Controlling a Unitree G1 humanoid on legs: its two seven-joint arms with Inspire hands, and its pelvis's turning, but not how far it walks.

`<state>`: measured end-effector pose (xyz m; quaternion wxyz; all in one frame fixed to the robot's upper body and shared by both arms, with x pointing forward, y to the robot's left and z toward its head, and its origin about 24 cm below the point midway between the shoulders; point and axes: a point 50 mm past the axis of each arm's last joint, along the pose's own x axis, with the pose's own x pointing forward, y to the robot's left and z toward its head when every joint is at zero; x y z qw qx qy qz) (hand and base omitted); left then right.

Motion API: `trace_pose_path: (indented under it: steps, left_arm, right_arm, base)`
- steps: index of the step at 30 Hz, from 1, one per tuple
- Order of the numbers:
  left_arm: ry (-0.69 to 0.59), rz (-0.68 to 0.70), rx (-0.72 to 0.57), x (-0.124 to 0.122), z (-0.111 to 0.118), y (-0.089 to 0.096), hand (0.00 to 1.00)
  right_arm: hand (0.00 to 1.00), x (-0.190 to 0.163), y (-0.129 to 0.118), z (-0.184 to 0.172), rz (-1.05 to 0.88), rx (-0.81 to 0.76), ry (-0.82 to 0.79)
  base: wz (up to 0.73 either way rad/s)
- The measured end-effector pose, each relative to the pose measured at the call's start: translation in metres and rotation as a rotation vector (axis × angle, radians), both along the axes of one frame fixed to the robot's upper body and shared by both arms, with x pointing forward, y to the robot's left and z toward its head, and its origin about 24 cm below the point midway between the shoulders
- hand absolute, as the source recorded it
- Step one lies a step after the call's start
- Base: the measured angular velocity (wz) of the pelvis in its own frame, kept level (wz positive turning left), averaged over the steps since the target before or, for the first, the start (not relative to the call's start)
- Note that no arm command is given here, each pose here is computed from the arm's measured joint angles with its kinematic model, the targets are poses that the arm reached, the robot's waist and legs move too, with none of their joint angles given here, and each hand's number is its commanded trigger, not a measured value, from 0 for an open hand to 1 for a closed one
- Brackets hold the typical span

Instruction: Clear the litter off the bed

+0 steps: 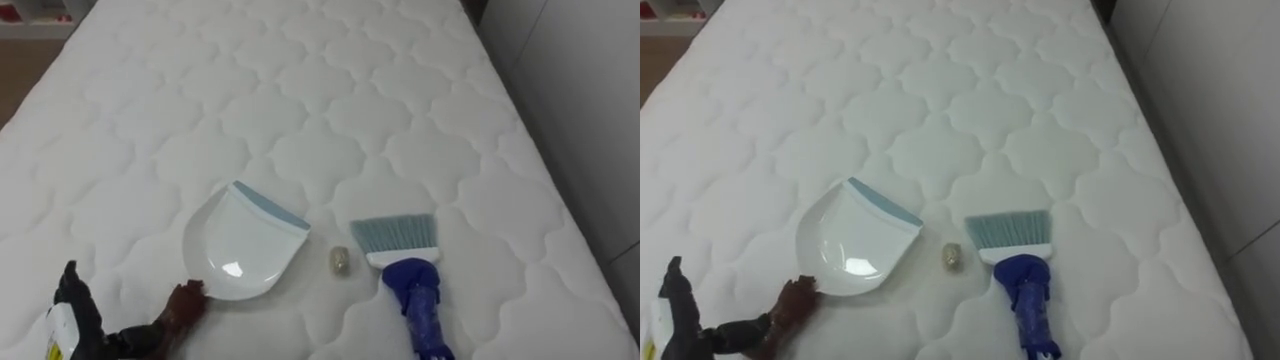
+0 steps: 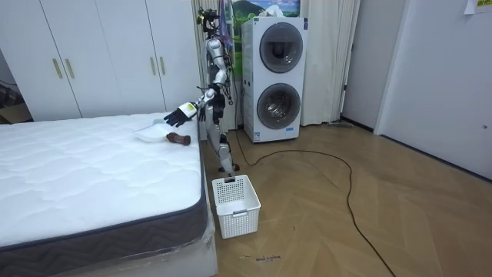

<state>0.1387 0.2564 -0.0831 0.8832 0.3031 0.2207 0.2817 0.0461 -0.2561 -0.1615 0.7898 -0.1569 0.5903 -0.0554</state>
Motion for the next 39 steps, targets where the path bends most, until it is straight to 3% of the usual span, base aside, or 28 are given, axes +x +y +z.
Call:
trace_pose_path:
  steps: [13,20,25,31,39]
  left_arm:
    - [-0.053,-0.054,0.0,0.021,0.006,-0.009,0.0]
    - [0.059,-0.166,-0.021,0.036,-0.011,-0.026,0.0]
    - [0.131,-0.164,-0.009,0.035,-0.019,-0.02,0.0]
    - [0.103,-0.22,-0.001,0.074,-0.008,-0.028,0.0]
    - [0.215,-0.221,-0.024,0.062,-0.022,-0.029,0.0]
  right_arm:
    - [0.0,0.011,0.004,0.0,0.058,0.036,-0.008]
    - [0.0,0.043,0.007,0.004,0.121,0.019,-0.045]
    - [0.0,0.066,0.006,0.01,0.153,-0.025,-0.1]
    - [0.0,0.069,0.007,0.01,0.204,-0.062,-0.089]
    - [0.0,0.09,0.011,0.015,0.23,-0.071,-0.128]
  base:
    - [-0.01]
    - [-0.04]
    - [-0.46]
    - [0.33]
    - [-0.07]
